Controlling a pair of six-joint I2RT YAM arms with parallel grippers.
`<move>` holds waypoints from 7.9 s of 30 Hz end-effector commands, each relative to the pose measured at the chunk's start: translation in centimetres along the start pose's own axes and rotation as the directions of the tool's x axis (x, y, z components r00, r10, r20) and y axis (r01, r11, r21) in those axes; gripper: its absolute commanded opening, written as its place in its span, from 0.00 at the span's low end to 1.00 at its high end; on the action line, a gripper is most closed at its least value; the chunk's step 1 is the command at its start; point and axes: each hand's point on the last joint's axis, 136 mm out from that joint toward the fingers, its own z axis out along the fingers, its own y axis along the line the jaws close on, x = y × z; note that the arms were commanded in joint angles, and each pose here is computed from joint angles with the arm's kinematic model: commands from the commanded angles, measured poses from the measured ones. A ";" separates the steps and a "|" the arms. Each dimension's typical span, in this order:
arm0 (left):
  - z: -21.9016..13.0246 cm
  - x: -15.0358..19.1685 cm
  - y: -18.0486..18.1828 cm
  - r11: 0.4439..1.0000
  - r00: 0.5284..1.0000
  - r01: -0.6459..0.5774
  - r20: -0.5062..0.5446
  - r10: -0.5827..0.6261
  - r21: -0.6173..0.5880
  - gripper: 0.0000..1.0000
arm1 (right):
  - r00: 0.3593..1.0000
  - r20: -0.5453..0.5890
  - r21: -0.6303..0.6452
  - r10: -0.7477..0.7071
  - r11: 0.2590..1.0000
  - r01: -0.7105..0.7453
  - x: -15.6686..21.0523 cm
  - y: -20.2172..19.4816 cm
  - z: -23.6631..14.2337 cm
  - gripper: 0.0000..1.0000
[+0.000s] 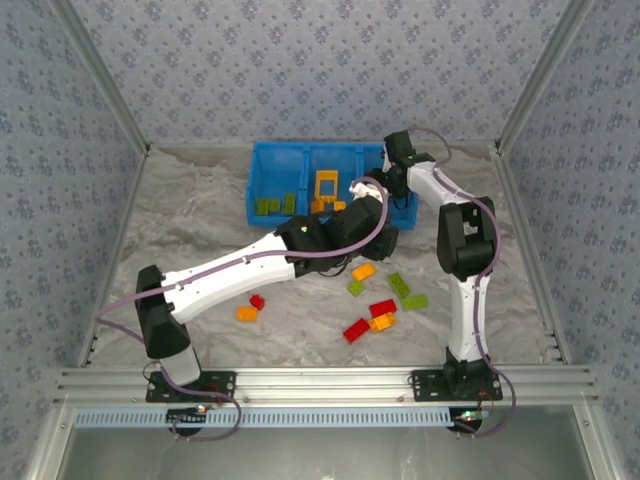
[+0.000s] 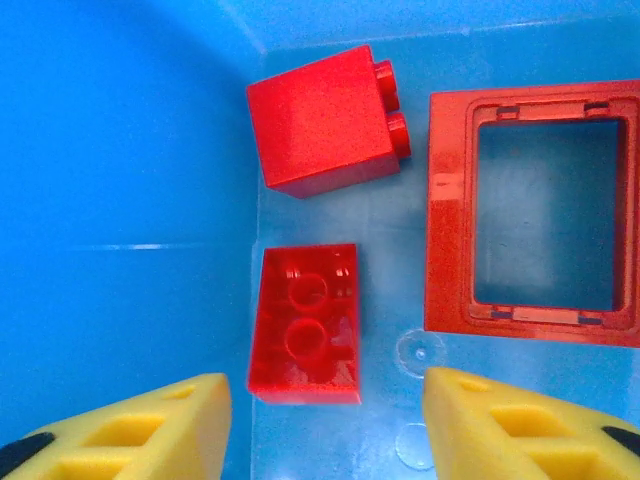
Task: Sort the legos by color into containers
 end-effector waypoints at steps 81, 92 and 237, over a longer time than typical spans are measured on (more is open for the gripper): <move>-1.6 4.4 24.5 0.580 0.657 0.713 0.084 -0.749 -0.395 0.28 | 0.479 0.784 0.094 -0.396 0.837 0.539 17.5 17.0 -31.6 0.69; 8.8 -1.8 19.0 0.851 0.914 0.316 -0.105 -0.391 -0.419 0.29 | 0.530 0.778 0.108 -0.336 0.904 0.414 13.4 14.1 -32.1 0.69; -3.4 4.4 0.3 0.947 0.989 0.136 -0.100 -0.111 0.290 0.65 | 0.994 0.015 0.244 -0.111 0.964 0.104 1.7 -0.7 -3.3 0.32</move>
